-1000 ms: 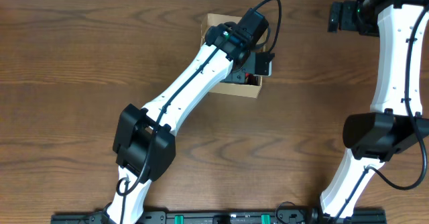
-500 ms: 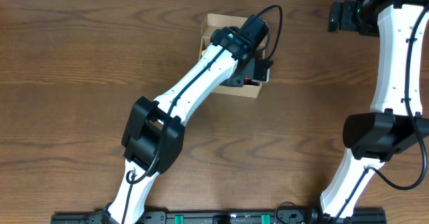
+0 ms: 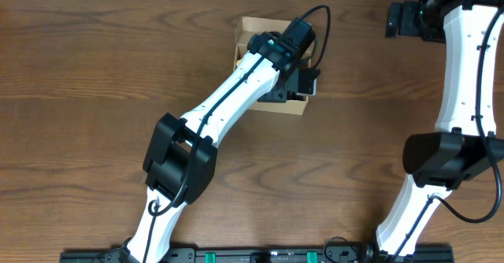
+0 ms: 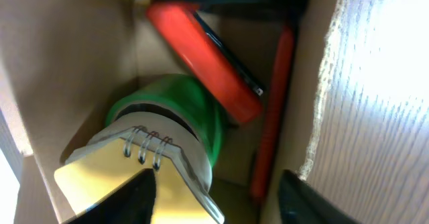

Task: Pack container
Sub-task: 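Lower the box cutter into the box and open the left gripper, then withdraw the left arm and raise both grippers beside the box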

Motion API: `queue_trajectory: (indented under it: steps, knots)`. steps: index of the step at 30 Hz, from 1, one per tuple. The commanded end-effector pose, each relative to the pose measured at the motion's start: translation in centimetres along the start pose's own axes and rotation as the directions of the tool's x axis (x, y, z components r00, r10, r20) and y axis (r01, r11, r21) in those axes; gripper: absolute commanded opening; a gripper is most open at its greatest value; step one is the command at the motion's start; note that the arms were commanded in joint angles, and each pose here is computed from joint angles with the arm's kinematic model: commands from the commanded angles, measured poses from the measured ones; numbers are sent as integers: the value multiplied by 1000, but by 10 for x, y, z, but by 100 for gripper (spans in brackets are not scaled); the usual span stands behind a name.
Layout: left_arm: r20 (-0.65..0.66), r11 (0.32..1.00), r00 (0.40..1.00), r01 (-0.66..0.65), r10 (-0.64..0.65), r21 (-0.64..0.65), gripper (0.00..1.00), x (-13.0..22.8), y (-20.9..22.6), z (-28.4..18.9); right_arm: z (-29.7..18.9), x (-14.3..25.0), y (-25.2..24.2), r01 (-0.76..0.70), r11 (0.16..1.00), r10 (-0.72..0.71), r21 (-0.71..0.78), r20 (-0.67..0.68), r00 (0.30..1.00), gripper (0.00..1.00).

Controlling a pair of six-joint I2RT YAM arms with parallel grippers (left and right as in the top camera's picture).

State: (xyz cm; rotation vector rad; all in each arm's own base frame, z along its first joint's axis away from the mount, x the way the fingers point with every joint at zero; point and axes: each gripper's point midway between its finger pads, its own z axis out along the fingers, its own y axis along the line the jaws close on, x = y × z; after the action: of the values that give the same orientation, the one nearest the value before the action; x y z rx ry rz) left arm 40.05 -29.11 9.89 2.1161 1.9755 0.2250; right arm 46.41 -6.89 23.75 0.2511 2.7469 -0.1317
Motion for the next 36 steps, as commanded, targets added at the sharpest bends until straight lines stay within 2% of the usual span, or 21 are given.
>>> queue_trajectory:
  steps: [1,6,9,11,14,17,22,28,33,36]
  knots:
    - [-1,999,999,36,-36,-19,61,0,6,1,3,1,1,-7,1000,7,2,-7,1000,99]
    - [4,980,990,142,-143,-140,61,1,30,-16,3,1,1,-7,1000,7,2,-7,1000,99]
    - [34,931,962,271,-271,-244,59,4,50,-40,3,1,1,-7,1000,7,2,-7,1000,99]
    - [58,883,933,354,-354,-307,57,9,63,-61,3,1,1,-7,1000,7,2,-7,1000,99]
    - [123,767,858,503,-499,-398,60,23,80,-103,3,1,1,-7,1000,7,2,-7,1000,99]
    - [200,658,765,633,-612,-408,63,39,85,-146,3,1,1,-7,1000,7,2,-7,1000,99]
    - [311,438,549,823,-775,-361,55,81,81,-203,3,1,1,-7,1000,7,2,-7,1000,99]
    - [284,269,366,905,-886,-329,49,151,67,-223,3,-5,3,-9,1000,9,-11,14,1000,99]
    - [208,117,138,987,-968,-109,48,188,56,-202,1,-20,15,-18,997,23,-76,73,997,99]
    - [170,61,53,997,-984,37,58,197,51,-197,-1,-22,35,-58,979,73,-198,68,995,99]
